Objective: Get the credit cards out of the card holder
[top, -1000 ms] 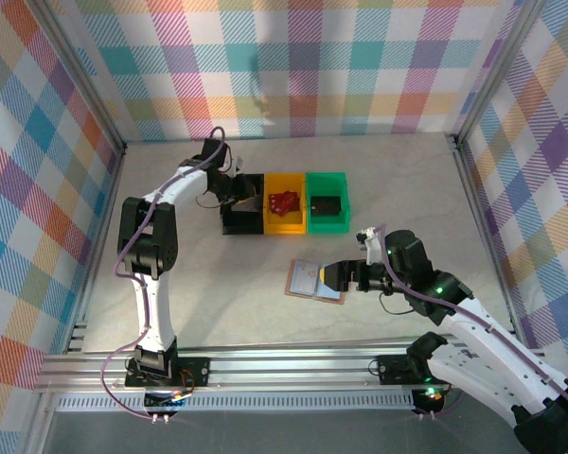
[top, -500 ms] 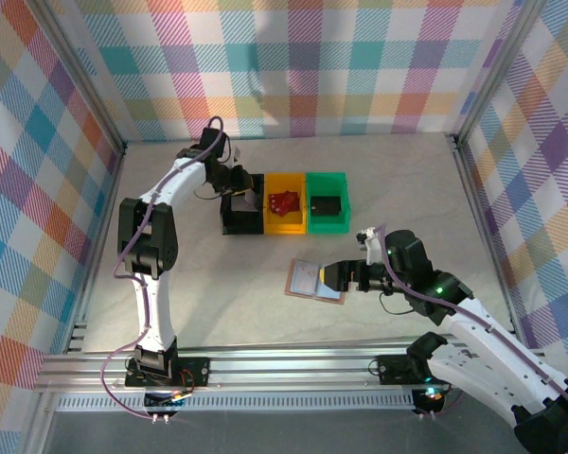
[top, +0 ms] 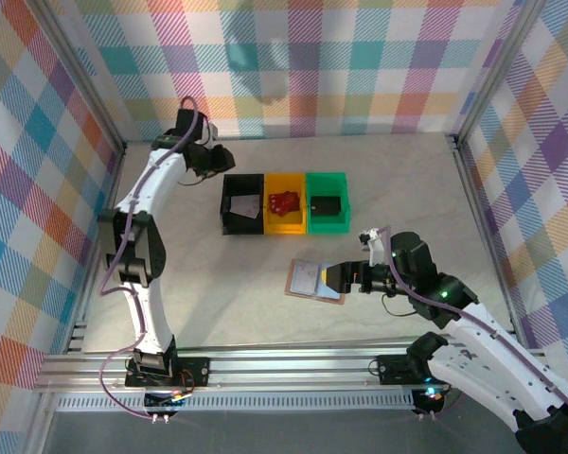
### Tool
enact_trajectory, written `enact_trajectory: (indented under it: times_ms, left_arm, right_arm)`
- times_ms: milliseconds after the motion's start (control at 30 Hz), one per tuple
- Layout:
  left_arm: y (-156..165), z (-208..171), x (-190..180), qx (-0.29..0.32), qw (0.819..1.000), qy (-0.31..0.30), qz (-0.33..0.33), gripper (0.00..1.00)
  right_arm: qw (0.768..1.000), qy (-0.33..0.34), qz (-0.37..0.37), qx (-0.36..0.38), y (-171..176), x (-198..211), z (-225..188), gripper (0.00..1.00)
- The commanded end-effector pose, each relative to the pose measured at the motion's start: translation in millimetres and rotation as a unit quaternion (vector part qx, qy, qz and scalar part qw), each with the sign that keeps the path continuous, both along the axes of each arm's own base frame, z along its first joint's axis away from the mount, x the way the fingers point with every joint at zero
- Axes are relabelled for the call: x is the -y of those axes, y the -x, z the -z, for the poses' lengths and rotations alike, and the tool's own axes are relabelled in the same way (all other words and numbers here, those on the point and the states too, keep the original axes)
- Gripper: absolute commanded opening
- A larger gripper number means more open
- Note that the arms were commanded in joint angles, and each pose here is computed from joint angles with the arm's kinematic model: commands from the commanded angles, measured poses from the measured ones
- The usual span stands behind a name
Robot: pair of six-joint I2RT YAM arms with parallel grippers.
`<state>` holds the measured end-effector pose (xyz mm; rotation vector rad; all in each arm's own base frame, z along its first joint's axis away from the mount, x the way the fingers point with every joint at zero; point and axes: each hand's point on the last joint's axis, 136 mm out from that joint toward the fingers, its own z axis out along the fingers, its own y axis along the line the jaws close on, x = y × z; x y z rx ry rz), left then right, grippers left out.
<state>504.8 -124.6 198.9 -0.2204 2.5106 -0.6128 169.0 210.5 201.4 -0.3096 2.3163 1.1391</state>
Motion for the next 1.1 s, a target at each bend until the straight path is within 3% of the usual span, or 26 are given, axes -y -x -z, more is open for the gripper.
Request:
enact_trajectory:
  times_ms: [0, 233, 400, 500, 767, 867, 1067]
  left_arm:
    - [39, -53, 14, 0.042, 0.999, 0.03, 0.011, 0.3]
    - [161, -52, 63, 0.061, 0.996, 0.017, 0.064, 0.34]
    - [247, -46, 68, 0.079, 0.993, 0.075, 0.041, 0.38]
    - [281, -35, 63, 0.086, 0.99, 0.111, 0.018, 0.42]
    - [313, -4, 69, 0.081, 0.99, 0.109, 0.023, 0.44]
    - [311, 9, 80, 0.07, 0.994, 0.073, 0.031, 0.44]
    - [298, 28, 119, 0.063, 0.996, 0.01, 0.064, 0.44]
  right_arm:
    - [1.0, 0.011, 0.008, 0.005, -3, 3, 0, 0.99]
    - [0.998, 0.049, 0.023, -0.043, -8, 5, 18, 0.99]
    - [0.995, 0.059, 0.03, -0.072, -6, 7, 33, 0.97]
    - [0.996, 0.047, 0.028, -0.076, -6, 4, 36, 0.92]
    - [0.992, 0.046, 0.031, -0.114, -12, -5, 59, 0.7]
    - [0.987, 0.065, 0.049, -0.139, -19, -5, 73, 0.58]
    - [0.984, 0.059, 0.058, -0.159, -31, -15, 82, 0.49]
